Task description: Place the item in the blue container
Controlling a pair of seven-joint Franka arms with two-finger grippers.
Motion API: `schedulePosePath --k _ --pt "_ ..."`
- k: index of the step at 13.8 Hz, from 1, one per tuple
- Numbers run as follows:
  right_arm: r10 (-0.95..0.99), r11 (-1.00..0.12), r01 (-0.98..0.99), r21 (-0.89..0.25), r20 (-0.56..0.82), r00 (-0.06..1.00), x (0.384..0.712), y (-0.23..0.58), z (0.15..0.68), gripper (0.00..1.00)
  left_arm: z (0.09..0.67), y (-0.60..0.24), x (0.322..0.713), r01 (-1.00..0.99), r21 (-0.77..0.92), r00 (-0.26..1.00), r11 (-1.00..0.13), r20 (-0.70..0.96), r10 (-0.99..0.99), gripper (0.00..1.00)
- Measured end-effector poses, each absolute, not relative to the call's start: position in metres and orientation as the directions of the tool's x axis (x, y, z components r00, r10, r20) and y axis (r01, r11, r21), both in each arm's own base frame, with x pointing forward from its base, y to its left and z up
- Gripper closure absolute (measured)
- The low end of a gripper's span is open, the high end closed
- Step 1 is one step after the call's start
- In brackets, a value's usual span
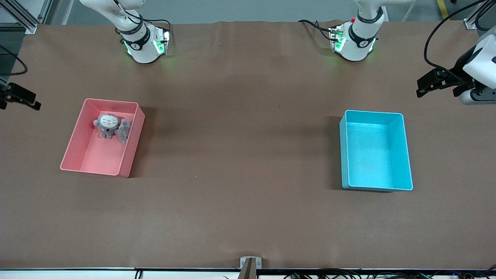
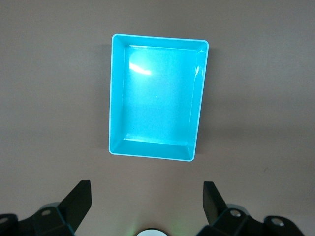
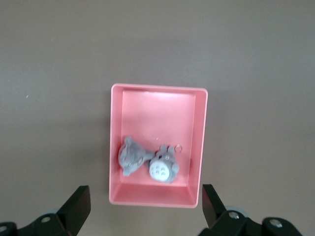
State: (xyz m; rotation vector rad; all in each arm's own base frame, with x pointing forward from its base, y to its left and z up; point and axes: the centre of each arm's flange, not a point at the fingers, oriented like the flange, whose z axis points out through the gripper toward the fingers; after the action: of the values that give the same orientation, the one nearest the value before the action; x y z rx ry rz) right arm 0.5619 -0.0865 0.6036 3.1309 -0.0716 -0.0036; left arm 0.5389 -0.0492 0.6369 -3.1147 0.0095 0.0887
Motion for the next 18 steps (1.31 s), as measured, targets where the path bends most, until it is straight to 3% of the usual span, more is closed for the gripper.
schedulePosePath --k 6,9,13,18 --pt "-0.051 -0.999 -0.050 0.008 -0.070 0.996 0.572 -0.090 0.572 0.00 0.633 -0.049 0.539 -0.007 -0.026 0.998 -1.000 -0.065 -0.005 0.00" --pt "-0.078 -0.997 -0.077 0.006 -0.098 0.992 0.569 -0.106 0.512 0.00 0.632 -0.049 0.539 -0.007 -0.026 0.998 -1.000 -0.068 -0.005 0.00" --pt "-0.133 -0.991 -0.134 0.000 -0.133 0.982 0.538 -0.134 0.408 0.00 0.631 -0.049 0.539 -0.007 -0.027 0.998 -1.000 -0.070 -0.005 0.00" --pt "-0.180 -0.980 -0.191 -0.051 -0.174 0.968 0.490 -0.129 0.318 0.00 0.626 -0.053 0.538 -0.014 -0.028 0.996 -1.000 -0.083 -0.012 0.00"
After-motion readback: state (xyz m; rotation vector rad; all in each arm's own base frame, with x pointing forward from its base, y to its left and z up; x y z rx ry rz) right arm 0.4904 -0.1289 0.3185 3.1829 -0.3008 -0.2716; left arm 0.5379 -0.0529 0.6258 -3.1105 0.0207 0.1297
